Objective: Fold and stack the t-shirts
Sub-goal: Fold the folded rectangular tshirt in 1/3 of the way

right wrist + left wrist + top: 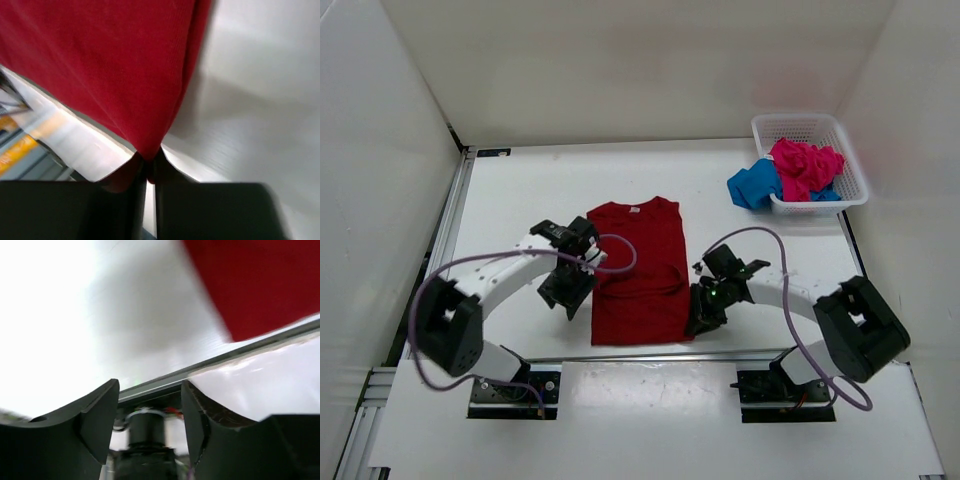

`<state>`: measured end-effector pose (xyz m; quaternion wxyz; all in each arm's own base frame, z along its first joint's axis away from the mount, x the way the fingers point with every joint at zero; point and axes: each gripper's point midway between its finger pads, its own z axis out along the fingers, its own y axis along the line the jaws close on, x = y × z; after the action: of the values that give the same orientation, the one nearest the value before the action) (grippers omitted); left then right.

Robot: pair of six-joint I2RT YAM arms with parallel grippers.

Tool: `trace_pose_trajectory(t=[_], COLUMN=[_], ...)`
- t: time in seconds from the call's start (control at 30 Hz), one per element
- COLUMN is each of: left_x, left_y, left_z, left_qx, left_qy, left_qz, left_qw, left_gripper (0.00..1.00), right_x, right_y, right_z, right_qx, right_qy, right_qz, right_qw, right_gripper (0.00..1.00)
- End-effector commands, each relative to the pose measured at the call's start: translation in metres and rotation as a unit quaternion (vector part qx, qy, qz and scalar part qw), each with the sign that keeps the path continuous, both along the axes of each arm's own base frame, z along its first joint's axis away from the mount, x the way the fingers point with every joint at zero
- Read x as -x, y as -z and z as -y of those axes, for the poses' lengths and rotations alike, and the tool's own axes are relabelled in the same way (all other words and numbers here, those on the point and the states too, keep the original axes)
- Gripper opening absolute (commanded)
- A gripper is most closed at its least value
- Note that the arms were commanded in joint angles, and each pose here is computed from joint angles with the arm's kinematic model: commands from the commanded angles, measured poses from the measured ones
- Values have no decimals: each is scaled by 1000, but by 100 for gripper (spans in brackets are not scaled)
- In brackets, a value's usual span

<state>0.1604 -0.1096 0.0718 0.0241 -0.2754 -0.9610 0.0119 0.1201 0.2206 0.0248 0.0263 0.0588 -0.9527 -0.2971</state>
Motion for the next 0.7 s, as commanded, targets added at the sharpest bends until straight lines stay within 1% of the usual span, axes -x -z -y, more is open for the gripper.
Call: trace_pose_trajectory(t=[0.0, 0.03, 0.07, 0.1, 0.13, 0.17, 0.23, 0.27, 0.33, 0.37, 0.43, 0.47, 0.53, 0.57, 0.63, 0.67], left_x=[-24, -37, -47, -57, -67, -71, -71, -67, -69, -64, -66, -66, -68, -70, -75, -75], left_y=[-29, -38, -52, -62, -75, -79, -81, -78, -78, -70, -56, -50, -40, -41, -42, -40], left_z=[-28, -17, -14, -15, -1, 5, 17, 24, 40, 48, 53, 53, 56, 62, 70, 74], left_qx=[-72, -62, -51, -58, -31, -23, -5, 0, 23, 24, 15, 8, -2, 5, 9, 13], left_qy=[30, 41, 39, 35, 35, 37, 48, 61, 71, 88, 97, 101, 105, 105, 107, 110], left_qz=[142, 196, 246, 286, 330, 347, 354, 348, 354, 348, 356, 357, 347, 347, 343, 336], left_qw=[987, 978, 967, 956, 943, 937, 934, 936, 932, 933, 929, 929, 932, 932, 933, 935], left_gripper=[66, 66, 68, 68, 68, 68, 68, 68, 69, 69, 70, 70, 71, 71, 71, 73], right_x=[26, 31, 34, 28, 18, 13, 0, -19, -38, -52, -69, -77, -97, -102, -117, -120], right_y=[0, 0, -3, -12, -26, -35, -52, -69, -78, -83, -81, -73, -79, -74, -78, -73], right_z=[18, 21, 24, 24, 19, 19, 27, 25, 26, 21, 22, 23, 13, 10, 5, 3], right_qx=[20, 22, 25, 22, 15, 18, 35, 35, 35, 34, 52, 66, 52, 55, 50, 55], right_qy=[-15, -15, -15, -11, -9, -5, 13, 23, 42, 39, 35, 40, 46, 45, 60, 63], right_qz=[-21, -23, -27, -4, 19, 31, 49, 82, 87, 94, 110, 97, 105, 100, 105, 94], right_qw=[999, 999, 999, 1000, 1000, 999, 998, 996, 995, 994, 992, 992, 992, 992, 991, 992], right_gripper=[46, 54, 58, 61, 61, 63, 65, 65, 65, 65, 65, 65, 63, 61, 60, 58])
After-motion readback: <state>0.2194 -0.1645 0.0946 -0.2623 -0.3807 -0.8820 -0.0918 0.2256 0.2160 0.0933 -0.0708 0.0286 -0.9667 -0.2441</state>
